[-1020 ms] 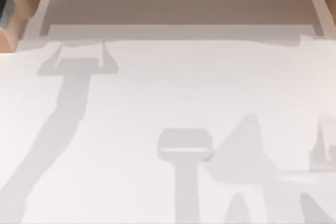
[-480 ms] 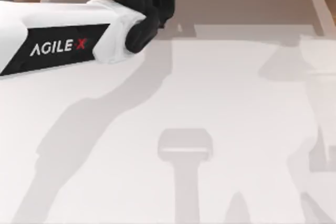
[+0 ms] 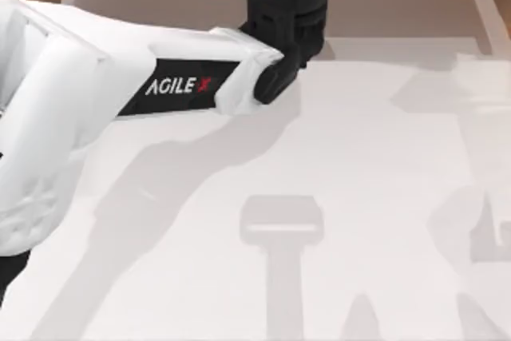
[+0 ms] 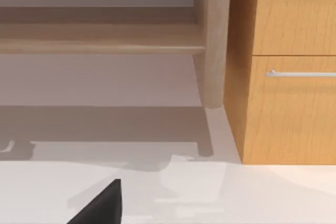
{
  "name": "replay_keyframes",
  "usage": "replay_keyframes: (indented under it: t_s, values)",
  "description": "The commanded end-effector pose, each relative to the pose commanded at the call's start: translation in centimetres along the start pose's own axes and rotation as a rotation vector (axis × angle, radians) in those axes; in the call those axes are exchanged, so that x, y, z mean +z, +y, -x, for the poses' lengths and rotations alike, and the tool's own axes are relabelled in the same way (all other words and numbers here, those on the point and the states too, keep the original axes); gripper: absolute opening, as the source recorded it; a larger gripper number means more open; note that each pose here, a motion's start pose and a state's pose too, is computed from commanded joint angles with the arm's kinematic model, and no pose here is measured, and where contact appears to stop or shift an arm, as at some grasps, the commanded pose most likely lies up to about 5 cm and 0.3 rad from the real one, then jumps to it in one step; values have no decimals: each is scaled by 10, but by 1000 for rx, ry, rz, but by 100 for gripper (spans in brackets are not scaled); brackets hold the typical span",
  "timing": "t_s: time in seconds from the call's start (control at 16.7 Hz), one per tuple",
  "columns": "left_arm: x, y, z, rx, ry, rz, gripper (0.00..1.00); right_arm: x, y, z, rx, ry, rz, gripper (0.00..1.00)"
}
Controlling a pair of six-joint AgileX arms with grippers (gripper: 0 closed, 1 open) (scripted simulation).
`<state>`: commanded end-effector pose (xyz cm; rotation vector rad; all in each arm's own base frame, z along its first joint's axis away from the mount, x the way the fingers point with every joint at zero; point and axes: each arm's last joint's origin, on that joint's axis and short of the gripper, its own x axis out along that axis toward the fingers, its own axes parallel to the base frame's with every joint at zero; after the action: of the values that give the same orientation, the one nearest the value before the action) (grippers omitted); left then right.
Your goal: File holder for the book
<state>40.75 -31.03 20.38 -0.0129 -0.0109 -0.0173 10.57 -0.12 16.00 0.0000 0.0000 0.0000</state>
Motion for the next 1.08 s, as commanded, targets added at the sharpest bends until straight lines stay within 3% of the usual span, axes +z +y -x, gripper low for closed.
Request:
replay_keyframes:
  t_s: [0.9,1.08]
  values:
    - [0,0,-20,0,0,0,100,0,0,0,0,0,0,100]
    - [0,0,-20,0,0,0,77,0,0,0,0,0,0,100]
